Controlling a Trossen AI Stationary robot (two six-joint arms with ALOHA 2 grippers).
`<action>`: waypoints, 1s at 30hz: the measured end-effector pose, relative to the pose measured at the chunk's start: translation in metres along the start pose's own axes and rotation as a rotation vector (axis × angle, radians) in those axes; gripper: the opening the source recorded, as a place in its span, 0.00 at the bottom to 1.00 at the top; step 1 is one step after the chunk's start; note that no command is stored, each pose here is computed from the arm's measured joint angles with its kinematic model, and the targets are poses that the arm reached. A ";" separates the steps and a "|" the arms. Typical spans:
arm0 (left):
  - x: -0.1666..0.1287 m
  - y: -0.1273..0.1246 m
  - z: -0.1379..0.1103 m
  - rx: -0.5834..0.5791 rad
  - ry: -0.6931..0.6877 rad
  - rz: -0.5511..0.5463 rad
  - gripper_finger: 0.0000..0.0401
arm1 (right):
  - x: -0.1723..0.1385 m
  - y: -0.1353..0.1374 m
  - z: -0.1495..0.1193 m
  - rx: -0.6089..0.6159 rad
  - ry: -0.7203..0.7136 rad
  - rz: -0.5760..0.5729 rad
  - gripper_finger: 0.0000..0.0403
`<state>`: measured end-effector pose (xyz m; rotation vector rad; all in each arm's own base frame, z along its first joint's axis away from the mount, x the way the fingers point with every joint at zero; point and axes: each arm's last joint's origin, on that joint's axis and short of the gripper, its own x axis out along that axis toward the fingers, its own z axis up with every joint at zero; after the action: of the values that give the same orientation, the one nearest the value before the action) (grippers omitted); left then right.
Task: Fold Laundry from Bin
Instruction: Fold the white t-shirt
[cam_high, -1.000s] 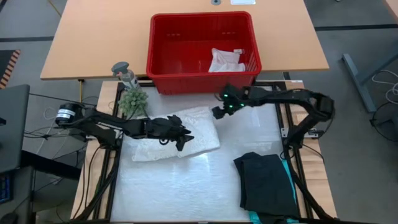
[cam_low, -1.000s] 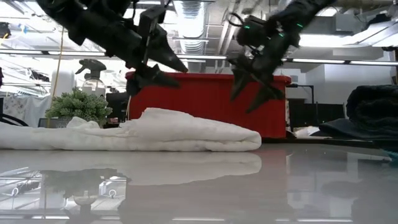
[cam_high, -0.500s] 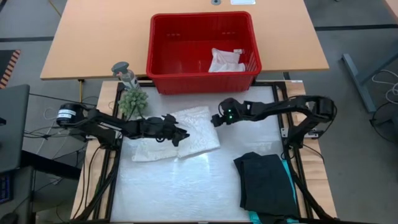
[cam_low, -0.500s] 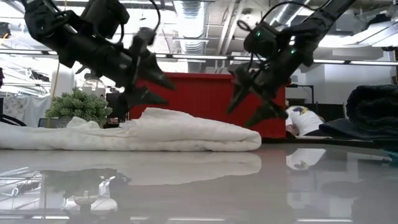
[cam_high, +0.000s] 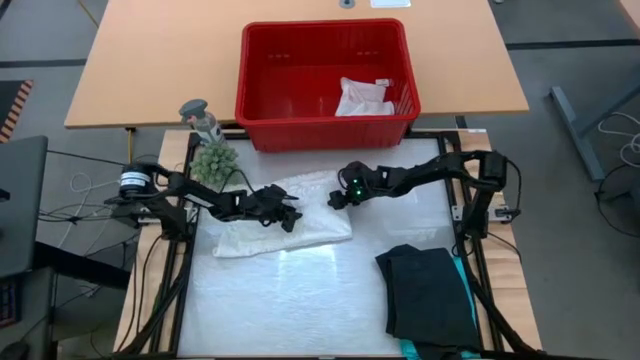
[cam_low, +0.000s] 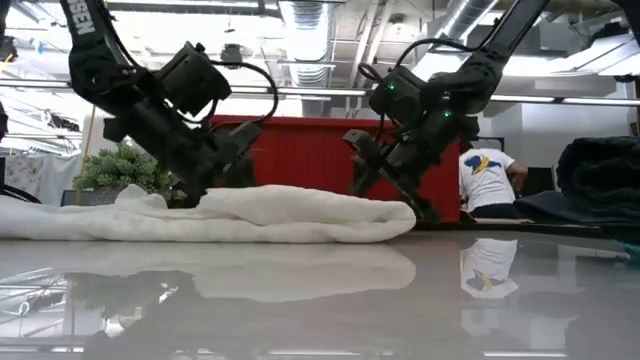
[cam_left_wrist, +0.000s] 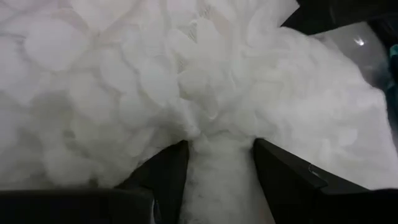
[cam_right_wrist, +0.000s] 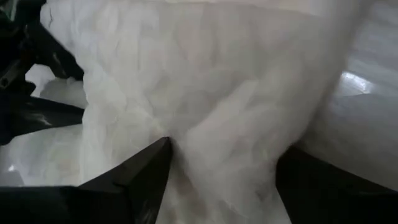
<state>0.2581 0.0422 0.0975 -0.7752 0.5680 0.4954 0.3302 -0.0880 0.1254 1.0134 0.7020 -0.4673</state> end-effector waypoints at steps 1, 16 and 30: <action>0.002 0.001 0.000 0.001 -0.005 -0.009 0.46 | 0.001 0.000 -0.001 -0.008 0.011 0.002 0.72; 0.013 -0.010 0.008 0.022 0.017 -0.060 0.46 | -0.023 0.003 0.005 -0.010 0.010 -0.107 0.11; -0.015 -0.072 0.093 0.074 0.039 -0.305 0.46 | -0.083 -0.002 0.008 -0.043 0.023 -0.283 0.11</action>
<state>0.3176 0.0656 0.1972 -0.7855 0.4900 0.1774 0.2740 -0.0934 0.1865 0.8833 0.8779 -0.6842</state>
